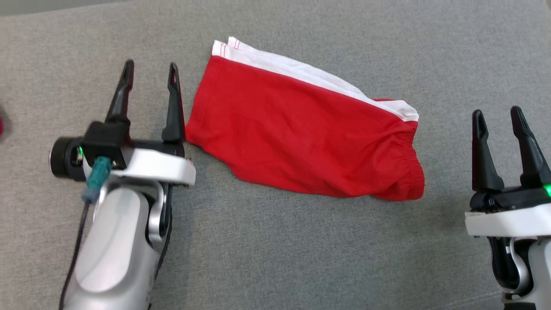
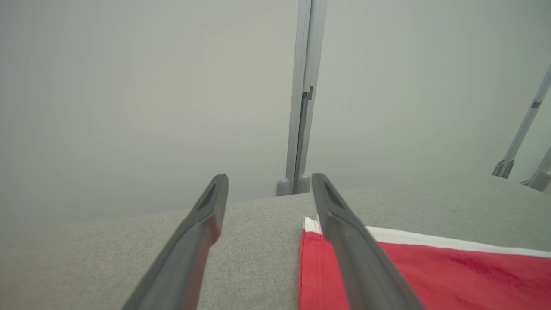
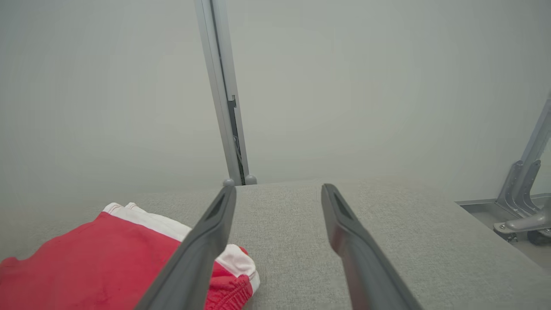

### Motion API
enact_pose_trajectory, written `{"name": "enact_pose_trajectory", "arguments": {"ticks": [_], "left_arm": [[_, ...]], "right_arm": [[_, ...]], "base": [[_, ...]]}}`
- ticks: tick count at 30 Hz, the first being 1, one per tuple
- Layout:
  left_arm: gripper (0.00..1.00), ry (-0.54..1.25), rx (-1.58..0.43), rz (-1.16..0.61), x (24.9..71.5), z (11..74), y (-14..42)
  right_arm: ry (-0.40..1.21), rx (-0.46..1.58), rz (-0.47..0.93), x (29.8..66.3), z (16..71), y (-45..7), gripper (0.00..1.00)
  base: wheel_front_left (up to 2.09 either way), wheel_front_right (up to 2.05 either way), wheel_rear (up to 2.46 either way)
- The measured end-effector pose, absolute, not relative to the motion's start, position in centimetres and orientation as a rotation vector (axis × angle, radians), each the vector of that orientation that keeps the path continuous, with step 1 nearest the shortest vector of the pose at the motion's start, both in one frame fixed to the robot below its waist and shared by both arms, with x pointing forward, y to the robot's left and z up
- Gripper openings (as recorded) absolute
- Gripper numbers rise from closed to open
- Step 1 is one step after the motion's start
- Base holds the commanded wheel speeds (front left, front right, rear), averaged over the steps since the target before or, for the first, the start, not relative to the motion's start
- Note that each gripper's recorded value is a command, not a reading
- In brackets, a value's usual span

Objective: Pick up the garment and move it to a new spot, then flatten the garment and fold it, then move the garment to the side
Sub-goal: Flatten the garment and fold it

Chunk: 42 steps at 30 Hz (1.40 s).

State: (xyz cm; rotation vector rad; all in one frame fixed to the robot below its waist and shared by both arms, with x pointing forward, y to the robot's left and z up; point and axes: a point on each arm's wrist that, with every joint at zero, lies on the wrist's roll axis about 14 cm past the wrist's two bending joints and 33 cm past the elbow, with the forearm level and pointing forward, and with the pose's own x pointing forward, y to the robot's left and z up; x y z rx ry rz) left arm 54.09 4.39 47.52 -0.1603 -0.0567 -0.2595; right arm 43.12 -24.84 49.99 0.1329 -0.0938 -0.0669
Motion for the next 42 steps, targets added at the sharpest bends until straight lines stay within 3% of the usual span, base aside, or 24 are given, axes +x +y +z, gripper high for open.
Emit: {"name": "enact_pose_trajectory", "arguments": {"ticks": [11,27,34,42], "left_arm": [[1.00,0.020,-0.092,-0.232,49.1,45.5,6.2],[1.00,0.015,-0.051,-0.247,49.8,45.8,6.1],[1.00,-0.011,-0.006,-0.370,52.5,47.9,3.0],[1.00,0.236,-0.027,-0.511,53.7,42.8,-0.8]], "right_arm": [[-0.044,0.101,-0.104,40.2,48.9,-25.5,1.00],[-0.041,0.112,-0.108,40.4,48.6,-25.4,1.00],[-0.026,0.115,-0.107,41.0,47.9,-25.4,1.00],[-0.015,0.131,-0.114,41.4,47.4,-25.5,1.00]], "base": [[0.00,0.00,0.00],[0.00,0.00,0.00],[0.00,0.00,0.00],[0.00,0.00,0.00]]}}
